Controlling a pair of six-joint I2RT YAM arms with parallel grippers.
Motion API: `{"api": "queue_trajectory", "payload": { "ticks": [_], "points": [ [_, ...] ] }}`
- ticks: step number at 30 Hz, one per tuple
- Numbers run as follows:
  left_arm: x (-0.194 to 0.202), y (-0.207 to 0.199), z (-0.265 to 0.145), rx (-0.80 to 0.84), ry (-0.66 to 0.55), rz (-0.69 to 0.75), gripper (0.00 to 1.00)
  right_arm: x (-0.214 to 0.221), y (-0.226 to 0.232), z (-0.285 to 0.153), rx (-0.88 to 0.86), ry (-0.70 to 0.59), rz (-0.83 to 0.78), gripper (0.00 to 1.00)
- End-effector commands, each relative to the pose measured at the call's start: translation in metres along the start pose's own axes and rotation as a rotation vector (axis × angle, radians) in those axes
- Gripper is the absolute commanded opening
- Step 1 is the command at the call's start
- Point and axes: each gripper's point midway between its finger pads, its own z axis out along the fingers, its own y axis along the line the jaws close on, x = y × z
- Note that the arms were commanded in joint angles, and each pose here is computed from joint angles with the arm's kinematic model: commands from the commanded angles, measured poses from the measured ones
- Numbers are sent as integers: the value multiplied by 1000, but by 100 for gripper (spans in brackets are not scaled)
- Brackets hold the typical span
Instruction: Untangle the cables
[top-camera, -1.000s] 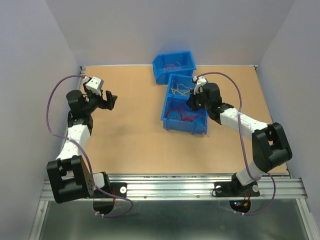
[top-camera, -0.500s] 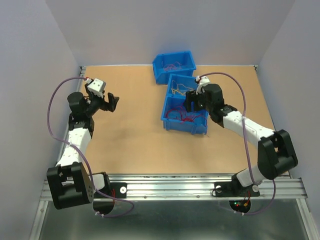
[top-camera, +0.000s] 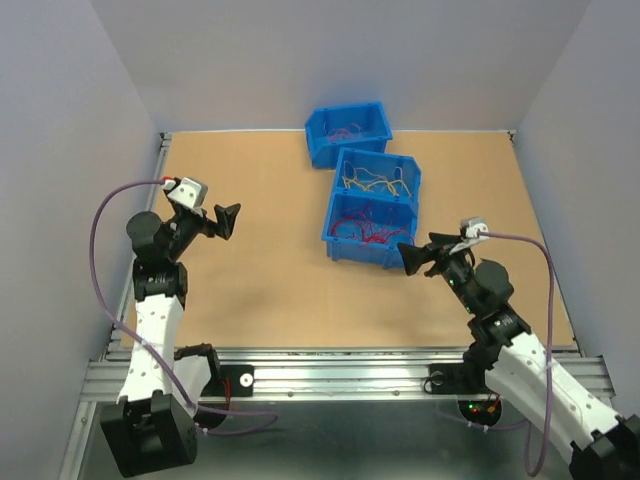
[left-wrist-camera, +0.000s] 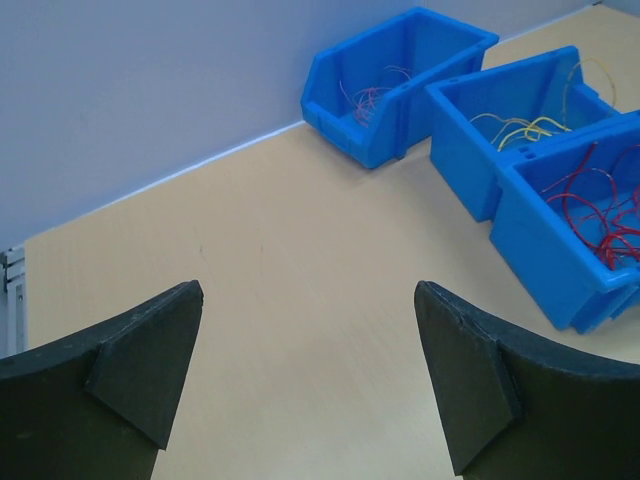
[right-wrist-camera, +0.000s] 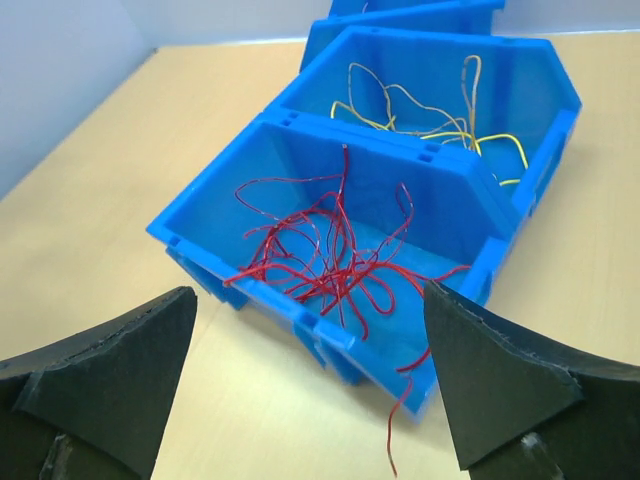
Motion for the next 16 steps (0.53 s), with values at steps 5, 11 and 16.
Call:
{"api": "queue_trajectory", "payload": {
  "ticks": [5, 11, 16],
  "points": [
    [5, -27, -21, 29, -66, -54, 99, -6, -15, -36, 64, -175, 111, 100],
    [16, -43, -32, 72, -73, -15, 99, 1, -15, -32, 65, -141, 117, 100],
    [14, -46, -35, 81, -85, 2, 99, 9, -12, -23, 55, -83, 113, 100]
  ]
}}
